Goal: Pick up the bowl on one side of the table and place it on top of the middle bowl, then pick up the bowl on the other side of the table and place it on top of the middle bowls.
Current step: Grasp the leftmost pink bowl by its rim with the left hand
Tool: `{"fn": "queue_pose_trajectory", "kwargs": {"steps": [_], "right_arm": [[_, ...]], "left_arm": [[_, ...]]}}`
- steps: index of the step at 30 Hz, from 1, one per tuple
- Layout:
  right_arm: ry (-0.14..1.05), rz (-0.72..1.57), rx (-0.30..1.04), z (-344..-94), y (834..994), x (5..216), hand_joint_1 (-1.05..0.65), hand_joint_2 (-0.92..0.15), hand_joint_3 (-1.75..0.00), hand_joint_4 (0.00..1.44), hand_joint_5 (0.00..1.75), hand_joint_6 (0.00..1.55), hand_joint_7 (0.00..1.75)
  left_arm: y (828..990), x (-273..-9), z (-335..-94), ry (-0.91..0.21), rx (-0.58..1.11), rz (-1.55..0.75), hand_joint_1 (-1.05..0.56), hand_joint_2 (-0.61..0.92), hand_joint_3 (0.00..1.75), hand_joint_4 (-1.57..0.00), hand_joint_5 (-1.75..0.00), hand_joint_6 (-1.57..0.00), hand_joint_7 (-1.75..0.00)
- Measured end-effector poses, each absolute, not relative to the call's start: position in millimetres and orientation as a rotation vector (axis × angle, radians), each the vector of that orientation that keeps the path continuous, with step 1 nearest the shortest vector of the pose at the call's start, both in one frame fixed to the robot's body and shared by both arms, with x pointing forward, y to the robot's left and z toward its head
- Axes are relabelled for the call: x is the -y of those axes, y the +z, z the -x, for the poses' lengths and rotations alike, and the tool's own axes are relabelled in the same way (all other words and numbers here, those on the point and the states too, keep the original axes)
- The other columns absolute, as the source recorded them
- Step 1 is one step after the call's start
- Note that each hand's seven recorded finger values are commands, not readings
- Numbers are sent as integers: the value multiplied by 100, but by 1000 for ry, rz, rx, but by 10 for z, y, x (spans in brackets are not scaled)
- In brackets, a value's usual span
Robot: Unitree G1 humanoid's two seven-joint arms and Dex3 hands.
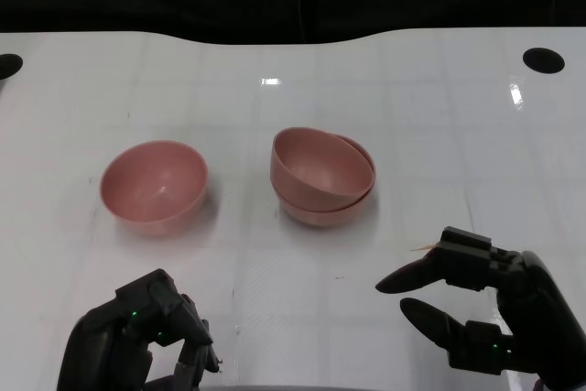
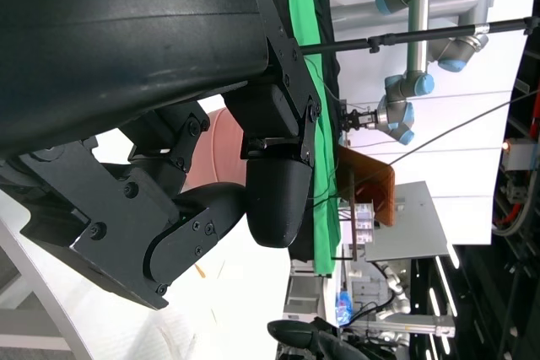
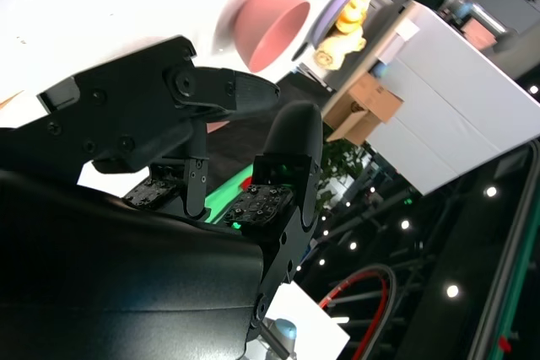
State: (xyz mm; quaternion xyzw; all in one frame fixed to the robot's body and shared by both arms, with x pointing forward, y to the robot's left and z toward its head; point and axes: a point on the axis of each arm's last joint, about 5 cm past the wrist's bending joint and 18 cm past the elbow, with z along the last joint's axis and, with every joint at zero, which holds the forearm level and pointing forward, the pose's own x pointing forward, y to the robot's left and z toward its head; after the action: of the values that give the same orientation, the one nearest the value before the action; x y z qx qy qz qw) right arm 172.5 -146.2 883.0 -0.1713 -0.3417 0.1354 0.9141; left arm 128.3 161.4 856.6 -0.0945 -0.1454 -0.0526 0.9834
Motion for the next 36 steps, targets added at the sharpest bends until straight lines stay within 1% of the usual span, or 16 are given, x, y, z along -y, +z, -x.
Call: {"fn": "queue_pose_trajectory", "kwargs": {"steps": [2, 7, 10, 12, 15, 16, 19, 23, 25, 26, 27, 28, 29, 31, 33, 36], "right_arm": [[285, 348, 695, -1704, 8816, 1471, -12, -45, -106, 77, 126, 86, 86], [288, 315, 694, -1667, 8791, 1482, -9, -45, -112, 82, 130, 94, 85], [279, 288, 673, -1650, 8756, 1498, -7, -39, -131, 87, 136, 99, 91], [282, 271, 655, -1636, 8738, 1509, -8, -36, -141, 89, 149, 98, 103], [290, 254, 633, -1633, 8715, 1523, -12, -29, -150, 90, 167, 91, 127], [291, 248, 628, -1634, 8711, 1528, -13, -28, -151, 89, 170, 90, 131], [291, 231, 625, -1644, 8716, 1540, -15, -25, -155, 89, 174, 87, 142], [291, 215, 611, -1662, 8706, 1538, -19, -22, -157, 93, 175, 88, 147], [292, 212, 591, -1669, 8701, 1539, -19, -21, -158, 94, 175, 89, 148], [292, 211, 582, -1671, 8698, 1539, -18, -21, -158, 94, 175, 88, 148], [292, 211, 574, -1670, 8693, 1544, -18, -21, -159, 94, 175, 88, 148], [292, 210, 567, -1666, 8689, 1549, -18, -21, -159, 94, 175, 88, 148], [292, 207, 560, -1663, 8685, 1553, -17, -21, -159, 94, 175, 88, 148], [294, 196, 556, -1663, 8685, 1554, -18, -21, -158, 93, 175, 87, 148], [303, 187, 554, -1665, 8690, 1556, -20, -24, -153, 93, 175, 86, 149], [313, 163, 533, -1671, 8685, 1568, -20, -28, -147, 93, 175, 86, 148]], "left_arm": [[8565, -1615, -1283, -106, 291, 190, -13, 47, 117, -89, -163, -88, -138], [8571, -1617, -1283, -106, 285, 192, -11, 46, 121, -90, -162, -88, -137], [8574, -1630, -1288, -99, 290, 193, -11, 46, 120, -88, -162, -87, -137], [8576, -1641, -1291, -93, 292, 192, -11, 47, 119, -88, -162, -87, -137], [8584, -1649, -1292, -86, 295, 188, -10, 48, 118, -89, -160, -87, -135], [8593, -1652, -1293, -83, 300, 188, -9, 49, 118, -89, -159, -87, -135], [8609, -1663, -1299, -77, 311, 182, -9, 48, 117, -88, -157, -87, -134], [8628, -1686, -1314, -71, 336, 162, -10, 57, 104, -81, -148, -80, -124], [8665, -1711, -1339, -76, 372, 124, -11, 58, 99, -79, -137, -82, -104], [8687, -1727, -1348, -79, 381, 106, -13, 60, 90, -80, -126, -84, -88], [8710, -1740, -1353, -79, 386, 93, -13, 62, 83, -81, -119, -87, -77], [8736, -1747, -1358, -77, 389, 78, -16, 69, 66, -79, -107, -87, -56], [8766, -1758, -1365, -78, 390, 50, -17, 75, 53, -78, -102, -89, -42], [8836, -1799, -1376, -75, 387, -34, -23, 87, 31, -72, -87, -85, -18], [8931, -1850, -1392, -77, 379, -144, -27, 91, 20, -65, -72, -80, -7], [9076, -1920, -1420, -70, 359, -339, -32, 92, 12, -58, -55, -70, -1]]}}
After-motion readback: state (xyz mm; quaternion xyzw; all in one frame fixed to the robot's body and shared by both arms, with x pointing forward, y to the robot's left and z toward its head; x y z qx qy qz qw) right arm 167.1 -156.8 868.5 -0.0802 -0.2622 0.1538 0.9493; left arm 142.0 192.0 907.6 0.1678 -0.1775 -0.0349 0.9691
